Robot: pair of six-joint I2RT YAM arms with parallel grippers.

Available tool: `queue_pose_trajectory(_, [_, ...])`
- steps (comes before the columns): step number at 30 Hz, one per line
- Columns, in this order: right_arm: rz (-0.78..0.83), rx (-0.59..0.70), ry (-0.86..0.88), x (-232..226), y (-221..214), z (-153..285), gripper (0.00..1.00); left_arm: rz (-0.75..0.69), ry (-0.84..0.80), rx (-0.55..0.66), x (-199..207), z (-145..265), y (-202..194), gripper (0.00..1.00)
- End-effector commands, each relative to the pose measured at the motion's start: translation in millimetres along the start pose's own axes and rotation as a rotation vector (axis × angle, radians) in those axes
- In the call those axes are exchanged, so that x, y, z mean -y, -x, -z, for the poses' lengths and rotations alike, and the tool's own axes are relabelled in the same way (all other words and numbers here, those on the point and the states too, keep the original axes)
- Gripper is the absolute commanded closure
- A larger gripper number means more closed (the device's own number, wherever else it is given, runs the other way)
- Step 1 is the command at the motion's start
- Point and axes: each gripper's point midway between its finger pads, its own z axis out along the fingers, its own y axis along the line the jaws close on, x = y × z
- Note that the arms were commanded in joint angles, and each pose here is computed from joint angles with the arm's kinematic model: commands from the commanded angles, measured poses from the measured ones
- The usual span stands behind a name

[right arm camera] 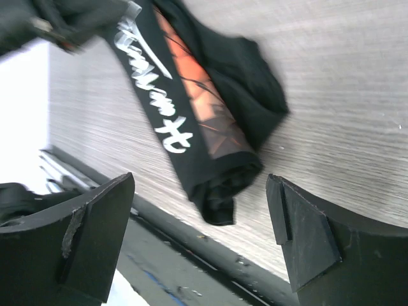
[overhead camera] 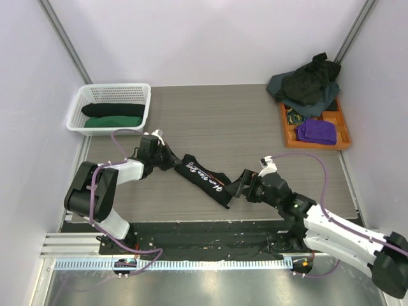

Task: Roll the t-shirts
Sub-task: Roll the T-shirt to the center of the board.

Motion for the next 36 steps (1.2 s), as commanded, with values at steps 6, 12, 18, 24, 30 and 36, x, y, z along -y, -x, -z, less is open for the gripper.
queue_pose_trajectory(6, [0.061, -0.107, -0.093, 7.5, -11.5, -38.8, 0.12, -0.03, -0.024, 0.034, 13.4, 2.0, 15.8, 1.0])
queue_pose_trajectory(12, [0.07, -0.157, -0.158, 20.5, -21.9, -55.8, 0.16, -0.031, -0.019, 0.026, 12.4, 1.4, 14.7, 1.0])
queue_pose_trajectory(18, [0.05, -0.194, -0.219, 33.4, -31.7, -67.7, 0.2, -0.032, -0.012, 0.019, 10.0, -1.2, 13.5, 1.0])
queue_pose_trajectory(24, [0.01, -0.209, -0.302, 52.8, -41.2, -75.1, 0.28, -0.035, -0.009, 0.018, 8.5, -1.6, 12.5, 1.0])
queue_pose_trajectory(30, [-0.003, -0.187, -0.334, 62.4, -41.9, -83.6, 0.78, -0.035, -0.01, 0.017, 7.5, -1.9, 11.2, 1.0])
queue_pose_trajectory(36, [0.044, -0.076, -0.288, 39.6, -12.5, -80.0, 0.99, -0.034, -0.015, 0.015, 7.4, -0.6, 9.9, 1.0])
